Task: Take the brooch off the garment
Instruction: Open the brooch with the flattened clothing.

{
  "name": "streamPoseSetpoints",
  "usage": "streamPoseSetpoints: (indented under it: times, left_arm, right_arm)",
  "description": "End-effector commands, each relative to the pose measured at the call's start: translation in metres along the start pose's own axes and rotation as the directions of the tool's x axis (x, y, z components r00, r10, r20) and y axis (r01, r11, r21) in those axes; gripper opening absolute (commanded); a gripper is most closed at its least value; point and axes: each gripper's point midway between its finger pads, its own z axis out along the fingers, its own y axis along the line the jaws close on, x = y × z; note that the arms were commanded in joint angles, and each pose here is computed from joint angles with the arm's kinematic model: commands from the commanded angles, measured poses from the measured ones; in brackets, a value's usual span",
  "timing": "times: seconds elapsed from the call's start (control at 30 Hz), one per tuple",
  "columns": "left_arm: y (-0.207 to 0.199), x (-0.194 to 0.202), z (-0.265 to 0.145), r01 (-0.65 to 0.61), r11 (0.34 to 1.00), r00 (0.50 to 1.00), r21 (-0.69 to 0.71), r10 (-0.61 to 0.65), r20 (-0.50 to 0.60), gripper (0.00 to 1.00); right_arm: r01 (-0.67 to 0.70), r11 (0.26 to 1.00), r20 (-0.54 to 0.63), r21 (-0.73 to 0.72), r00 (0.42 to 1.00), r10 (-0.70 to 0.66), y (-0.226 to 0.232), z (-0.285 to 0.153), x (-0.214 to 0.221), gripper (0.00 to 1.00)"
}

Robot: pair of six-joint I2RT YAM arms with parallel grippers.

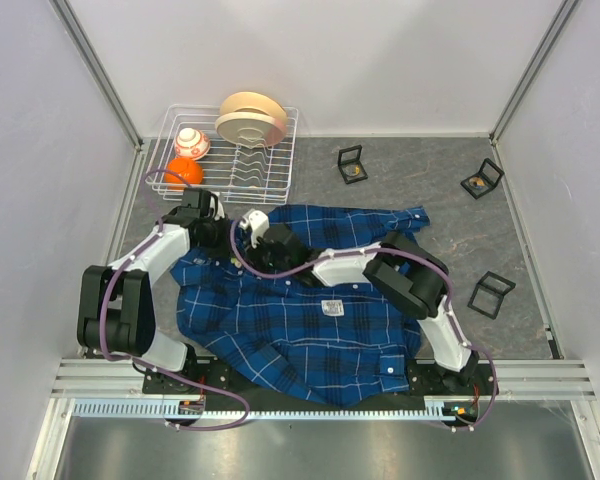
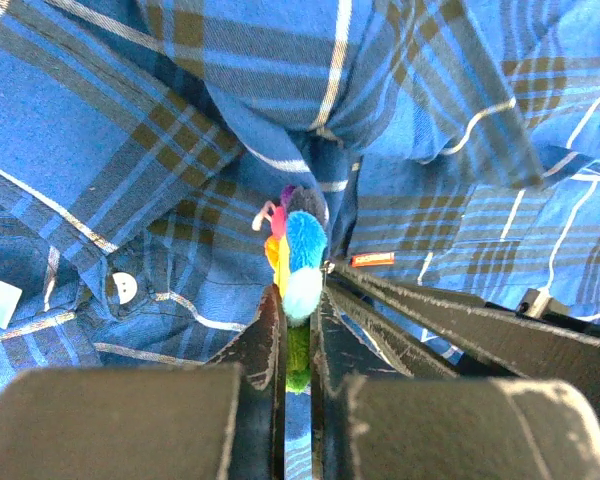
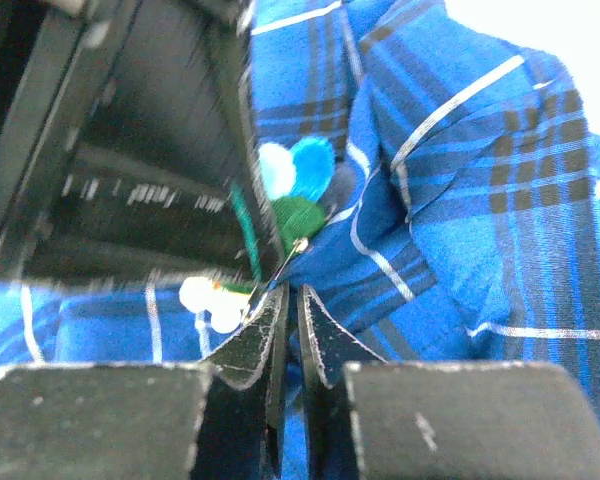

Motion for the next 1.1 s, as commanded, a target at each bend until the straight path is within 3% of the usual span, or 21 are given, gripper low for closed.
streamPoseSetpoints:
  times: [0.0,0.1,0.23,0.33,0.37,0.43,0.47,0.67,1.07]
  left_arm:
    - [-0.037,-0.011,-0.012,-0.028,0.989,0.999,0.144,0.022,0.046,0.02]
    - [-0.023,-0.013,-0.013,-0.031,0.998,0.998,0.061,0.027,0.05,0.02]
    - [-0.013,-0.018,-0.017,-0.049,0.999,0.996,0.002,0.048,0.08,0.02]
    - [-0.012,-0.018,-0.019,-0.062,0.998,0.995,-0.007,0.062,0.077,0.02]
    - [-0.012,-0.019,-0.019,-0.067,0.998,0.994,-0.007,0.068,0.081,0.02]
    - [-0.011,-0.017,-0.019,-0.067,0.998,0.995,-0.01,0.067,0.073,0.02]
    - [-0.011,-0.017,-0.019,-0.069,0.998,0.995,-0.011,0.07,0.07,0.02]
    - [-0.011,-0.02,-0.021,-0.072,0.997,0.994,-0.017,0.073,0.078,0.02]
    - [-0.016,-0.022,-0.018,-0.074,0.997,0.994,0.006,0.074,0.075,0.02]
  right_arm:
    - [0.094,0.976,0.306,-0.196,0.952,-0.03,0.061,-0.042,-0.059,0.15]
    - [0.042,0.985,0.348,-0.17,0.937,0.02,0.05,-0.055,-0.066,0.14]
    - [-0.001,0.995,0.312,-0.099,0.949,0.032,0.031,-0.051,-0.06,0.15]
    - [-0.066,0.997,0.251,-0.042,0.965,0.075,0.009,-0.041,-0.052,0.15]
    - [-0.112,0.994,0.182,0.001,0.977,0.11,-0.003,-0.033,-0.033,0.18]
    - [-0.161,0.987,0.157,0.026,0.975,0.155,-0.017,-0.022,-0.043,0.2]
    - [-0.182,0.982,0.08,0.053,0.981,0.178,-0.025,-0.015,-0.022,0.24]
    - [-0.242,0.969,0.04,-0.055,0.969,0.244,-0.02,-0.007,-0.021,0.37]
    - [-0.291,0.942,0.04,-0.165,0.953,0.301,-0.005,-0.011,-0.018,0.36]
